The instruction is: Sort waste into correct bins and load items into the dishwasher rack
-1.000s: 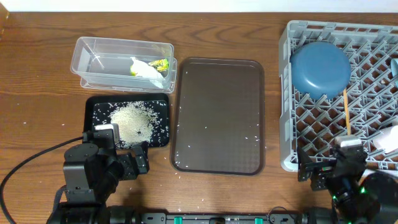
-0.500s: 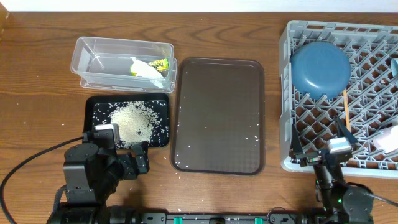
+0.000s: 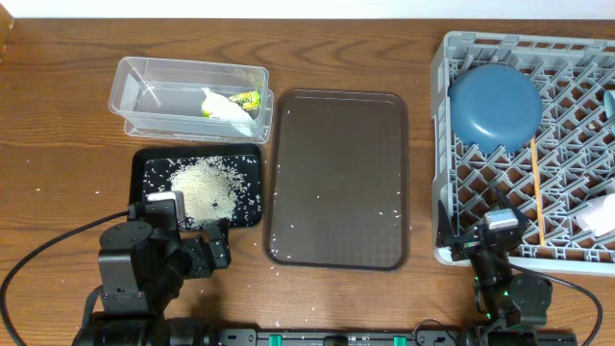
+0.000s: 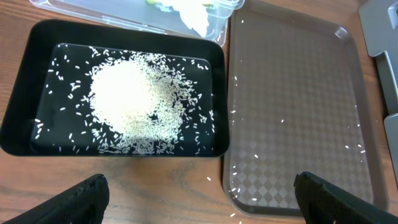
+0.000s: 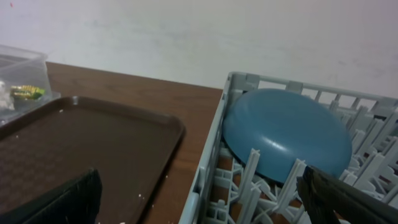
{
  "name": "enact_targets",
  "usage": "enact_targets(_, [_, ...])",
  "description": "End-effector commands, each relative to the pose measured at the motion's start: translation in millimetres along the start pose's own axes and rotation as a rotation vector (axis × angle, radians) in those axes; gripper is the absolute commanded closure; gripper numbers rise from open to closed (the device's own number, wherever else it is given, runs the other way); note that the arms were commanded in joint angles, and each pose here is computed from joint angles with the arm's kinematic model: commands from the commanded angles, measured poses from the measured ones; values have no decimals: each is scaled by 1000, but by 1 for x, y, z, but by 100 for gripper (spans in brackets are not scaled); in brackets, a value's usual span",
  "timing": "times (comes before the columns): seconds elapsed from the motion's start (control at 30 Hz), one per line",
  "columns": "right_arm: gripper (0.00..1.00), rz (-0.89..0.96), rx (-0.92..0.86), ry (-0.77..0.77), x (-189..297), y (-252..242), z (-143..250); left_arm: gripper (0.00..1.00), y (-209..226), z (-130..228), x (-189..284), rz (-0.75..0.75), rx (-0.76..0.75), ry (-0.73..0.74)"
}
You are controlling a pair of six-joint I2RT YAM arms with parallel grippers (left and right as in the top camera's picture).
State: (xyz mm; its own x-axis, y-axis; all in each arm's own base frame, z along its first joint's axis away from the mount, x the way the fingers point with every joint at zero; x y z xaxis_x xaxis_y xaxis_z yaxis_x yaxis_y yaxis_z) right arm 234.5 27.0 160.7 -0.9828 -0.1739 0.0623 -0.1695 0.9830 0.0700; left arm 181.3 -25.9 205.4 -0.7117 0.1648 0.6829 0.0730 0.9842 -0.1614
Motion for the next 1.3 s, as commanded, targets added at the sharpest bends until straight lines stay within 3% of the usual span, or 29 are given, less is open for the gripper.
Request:
enact_targets(0.0, [1, -7, 2, 3, 0, 2, 1, 2, 2, 0, 0, -11, 7, -2])
enact_targets(0.87, [1, -7, 2, 3, 0, 2, 1, 2, 4, 4, 4, -27, -6, -6])
enact_targets(1.27, [1, -7, 2, 3, 0, 2, 1, 2, 13, 7, -32, -19, -66, -401])
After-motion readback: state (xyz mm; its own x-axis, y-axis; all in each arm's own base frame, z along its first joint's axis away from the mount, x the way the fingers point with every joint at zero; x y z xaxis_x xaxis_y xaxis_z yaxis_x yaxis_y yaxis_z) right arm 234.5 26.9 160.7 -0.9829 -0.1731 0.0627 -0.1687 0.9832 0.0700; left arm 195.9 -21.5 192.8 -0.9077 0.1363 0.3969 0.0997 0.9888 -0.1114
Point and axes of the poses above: each gripper's point midway between its finger pads, its own x axis back along the fingers, its own y axis along the line the jaws close on, z = x × y, the point moved 1 cm from there along x, back along the fingers, and after that the axes turned 8 degrees about -x, right-handed, at the moved point
